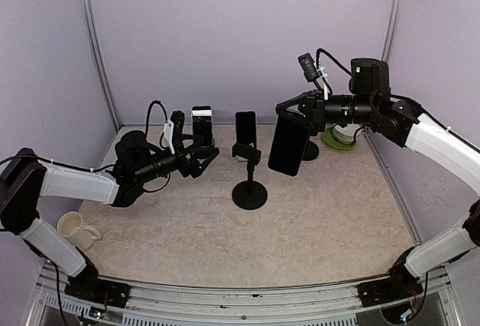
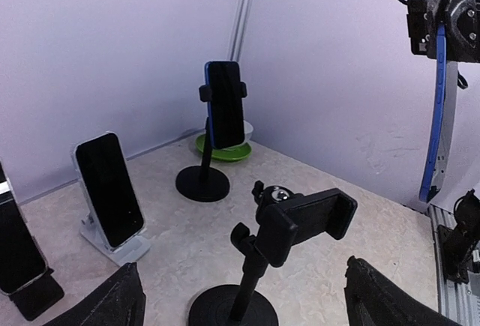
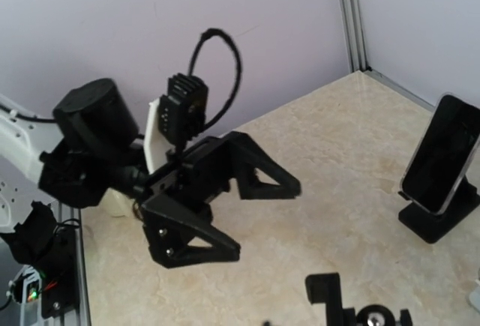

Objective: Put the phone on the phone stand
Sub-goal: Adjust the phone stand at the center of the board, then hold the phone stand.

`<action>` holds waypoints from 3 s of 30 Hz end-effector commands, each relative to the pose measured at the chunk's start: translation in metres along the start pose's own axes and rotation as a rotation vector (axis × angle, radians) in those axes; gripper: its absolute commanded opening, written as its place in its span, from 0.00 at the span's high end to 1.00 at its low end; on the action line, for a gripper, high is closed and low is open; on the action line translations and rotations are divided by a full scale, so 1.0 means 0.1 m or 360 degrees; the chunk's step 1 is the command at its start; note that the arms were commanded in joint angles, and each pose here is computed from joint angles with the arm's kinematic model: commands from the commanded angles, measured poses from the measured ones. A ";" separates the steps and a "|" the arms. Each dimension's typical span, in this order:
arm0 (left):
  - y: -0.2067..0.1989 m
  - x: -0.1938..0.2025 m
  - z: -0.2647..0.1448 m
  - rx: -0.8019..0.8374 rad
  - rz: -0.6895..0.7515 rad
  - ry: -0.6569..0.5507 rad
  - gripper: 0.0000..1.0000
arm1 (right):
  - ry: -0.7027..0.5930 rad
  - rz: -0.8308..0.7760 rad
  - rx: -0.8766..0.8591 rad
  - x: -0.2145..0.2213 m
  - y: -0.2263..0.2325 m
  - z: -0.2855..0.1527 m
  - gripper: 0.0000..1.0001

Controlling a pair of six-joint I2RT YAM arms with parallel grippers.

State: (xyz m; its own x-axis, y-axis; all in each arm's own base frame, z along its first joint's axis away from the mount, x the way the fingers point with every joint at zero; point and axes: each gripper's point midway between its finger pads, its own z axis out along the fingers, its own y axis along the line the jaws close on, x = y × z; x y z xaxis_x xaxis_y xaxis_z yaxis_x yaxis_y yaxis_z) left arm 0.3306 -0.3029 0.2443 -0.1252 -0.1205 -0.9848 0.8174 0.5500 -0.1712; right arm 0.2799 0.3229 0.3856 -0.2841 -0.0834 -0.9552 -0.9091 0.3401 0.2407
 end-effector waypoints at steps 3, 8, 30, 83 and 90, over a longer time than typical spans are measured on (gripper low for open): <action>-0.29 -0.09 0.22 0.0404 0.0073 -0.0040 0.12 | -0.0074 -0.0042 0.0014 -0.11 0.07 -0.15 1.00; -0.29 -0.04 0.33 0.0511 0.0113 -0.0027 0.13 | -0.0067 -0.0026 0.0029 -0.07 0.07 -0.19 1.00; -0.47 0.16 0.54 0.0898 -0.0017 0.0132 0.25 | -0.0070 -0.0020 0.0044 -0.06 0.07 -0.21 1.00; -0.40 0.32 0.33 0.0853 0.0249 0.0242 0.26 | 0.0029 -0.0024 -0.0223 0.06 0.06 0.18 1.00; -0.36 0.41 0.47 0.0970 0.0248 0.0323 0.26 | 0.0038 -0.0006 -0.0231 0.09 0.05 0.19 1.00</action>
State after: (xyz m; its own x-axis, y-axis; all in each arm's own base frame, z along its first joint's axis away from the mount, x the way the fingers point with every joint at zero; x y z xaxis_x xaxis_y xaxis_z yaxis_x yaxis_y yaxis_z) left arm 0.3214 -0.3625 0.2165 -0.0406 0.0938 -0.9948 0.9981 0.0503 -0.0360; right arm 0.2776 0.3411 0.3528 -0.3381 -0.1495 -0.9292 -0.9256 0.2316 0.2995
